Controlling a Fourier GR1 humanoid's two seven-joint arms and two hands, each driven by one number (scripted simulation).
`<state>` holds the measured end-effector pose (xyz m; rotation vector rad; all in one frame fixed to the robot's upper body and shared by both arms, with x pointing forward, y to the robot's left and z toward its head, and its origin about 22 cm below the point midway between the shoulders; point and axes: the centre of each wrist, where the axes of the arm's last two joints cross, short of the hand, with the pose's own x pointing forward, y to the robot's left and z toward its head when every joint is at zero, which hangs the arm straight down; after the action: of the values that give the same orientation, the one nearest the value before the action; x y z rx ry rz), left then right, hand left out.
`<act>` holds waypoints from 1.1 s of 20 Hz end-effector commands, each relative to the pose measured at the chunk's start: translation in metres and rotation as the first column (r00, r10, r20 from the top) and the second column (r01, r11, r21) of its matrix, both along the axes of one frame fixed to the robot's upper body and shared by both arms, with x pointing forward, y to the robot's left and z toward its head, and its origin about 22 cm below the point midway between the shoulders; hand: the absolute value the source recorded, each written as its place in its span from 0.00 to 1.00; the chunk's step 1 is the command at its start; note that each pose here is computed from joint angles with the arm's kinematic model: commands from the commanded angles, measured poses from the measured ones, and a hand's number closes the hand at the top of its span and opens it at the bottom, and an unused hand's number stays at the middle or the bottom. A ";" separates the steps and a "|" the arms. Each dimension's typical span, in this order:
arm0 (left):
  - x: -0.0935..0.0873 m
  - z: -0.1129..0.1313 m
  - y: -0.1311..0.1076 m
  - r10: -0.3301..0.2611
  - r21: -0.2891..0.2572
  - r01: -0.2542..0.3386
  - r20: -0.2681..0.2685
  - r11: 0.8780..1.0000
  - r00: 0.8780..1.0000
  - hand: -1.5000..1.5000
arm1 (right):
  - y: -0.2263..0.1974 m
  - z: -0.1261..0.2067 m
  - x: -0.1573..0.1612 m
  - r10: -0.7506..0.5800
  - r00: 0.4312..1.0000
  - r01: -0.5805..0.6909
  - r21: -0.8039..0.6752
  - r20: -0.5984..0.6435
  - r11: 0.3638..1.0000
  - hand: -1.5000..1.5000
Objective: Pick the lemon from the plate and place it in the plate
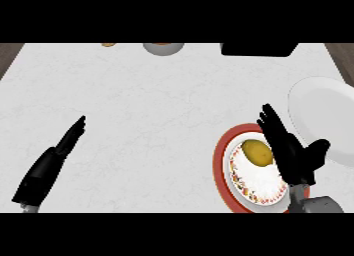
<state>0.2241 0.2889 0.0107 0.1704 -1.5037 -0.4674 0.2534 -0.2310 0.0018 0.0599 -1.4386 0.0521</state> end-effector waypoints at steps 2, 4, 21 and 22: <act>0.005 -0.006 -0.012 0.108 -0.076 -0.111 -0.043 0.991 0.993 0.50 | 0.007 0.027 0.019 0.356 0.931 -0.359 0.026 0.076 0.933 1.00; 0.009 -0.009 -0.006 0.170 -0.098 -0.177 -0.073 0.979 0.983 0.50 | 0.038 0.049 0.023 0.587 0.791 -0.601 0.044 0.174 0.798 1.00; 0.016 -0.025 -0.035 0.290 -0.165 -0.325 -0.205 0.931 0.935 0.50 | -0.070 0.039 0.054 0.846 0.359 -0.848 -0.240 0.393 0.472 0.00; 0.030 -0.015 -0.039 0.310 -0.172 -0.344 -0.198 0.923 0.930 0.50 | -0.072 0.053 0.062 0.868 0.331 -0.833 -0.317 0.371 0.453 0.00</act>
<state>0.2442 0.2575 -0.0088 0.2039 -1.3231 -0.0709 0.3026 -0.2877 0.0447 0.6779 -1.7840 0.9157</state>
